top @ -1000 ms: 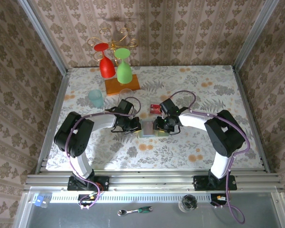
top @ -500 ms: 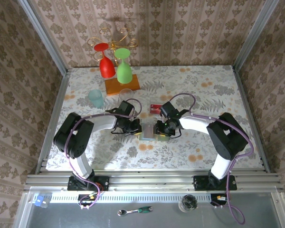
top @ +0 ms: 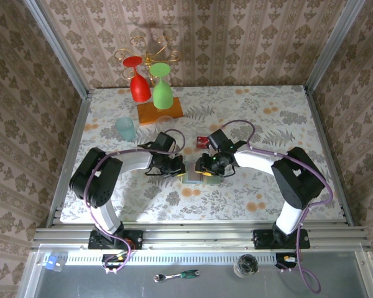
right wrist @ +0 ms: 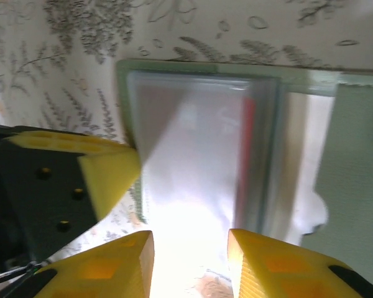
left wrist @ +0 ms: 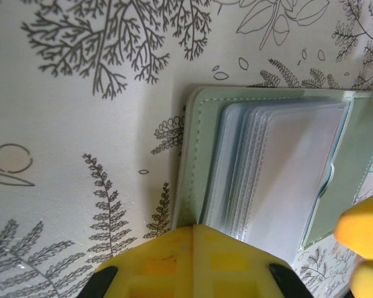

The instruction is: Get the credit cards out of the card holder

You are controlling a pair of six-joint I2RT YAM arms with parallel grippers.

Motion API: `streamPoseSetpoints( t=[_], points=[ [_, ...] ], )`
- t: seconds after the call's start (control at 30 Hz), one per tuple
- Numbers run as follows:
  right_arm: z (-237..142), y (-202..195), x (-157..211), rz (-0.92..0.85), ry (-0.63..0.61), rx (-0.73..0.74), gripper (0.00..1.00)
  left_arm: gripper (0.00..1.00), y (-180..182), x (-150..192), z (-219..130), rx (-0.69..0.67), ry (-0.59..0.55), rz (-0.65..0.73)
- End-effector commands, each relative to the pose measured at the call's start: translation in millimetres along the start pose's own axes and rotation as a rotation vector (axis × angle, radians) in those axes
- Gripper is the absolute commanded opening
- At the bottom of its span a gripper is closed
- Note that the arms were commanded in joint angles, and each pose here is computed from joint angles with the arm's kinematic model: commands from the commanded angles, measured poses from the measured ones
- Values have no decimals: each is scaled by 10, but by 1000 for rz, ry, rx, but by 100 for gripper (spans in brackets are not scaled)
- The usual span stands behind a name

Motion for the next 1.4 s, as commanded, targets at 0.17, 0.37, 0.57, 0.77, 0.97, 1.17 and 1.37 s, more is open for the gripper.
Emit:
streamPoseSetpoints(
  t=[0.17, 0.37, 0.57, 0.77, 0.97, 1.17, 1.37],
  points=[
    [111, 182, -80, 27, 26, -90, 35, 0, 145, 144, 0, -41, 41, -42],
    [208, 126, -96, 42, 44, -63, 27, 0, 147, 141, 2, -37, 41, -45],
    [238, 11, -80, 48, 47, 21, 28, 0, 164, 140, 18, -40, 46, -51],
    [176, -50, -51, 36, 33, 81, 30, 0, 170, 135, 24, -42, 46, -56],
    [110, -106, -31, 25, 18, 132, 31, 0, 181, 139, 38, -44, 52, -58],
    [54, -135, -30, 22, -11, 144, 31, 0, 173, 139, 25, -42, 48, -57],
    [25, -172, -33, 25, -20, 147, 31, 0, 158, 138, 14, -39, 44, -48]
  ],
)
Point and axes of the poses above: each hand's point on the last joint's axis, 136 mm out from that joint toward the fingers, its own z axis out along the fingers, its own y axis along the line the jaws close on, x = y × z, the point moved 7 cm from there along -z, back along the fingers, and after that the axes turned 3 degrees about -z, right-handed, at the moved point
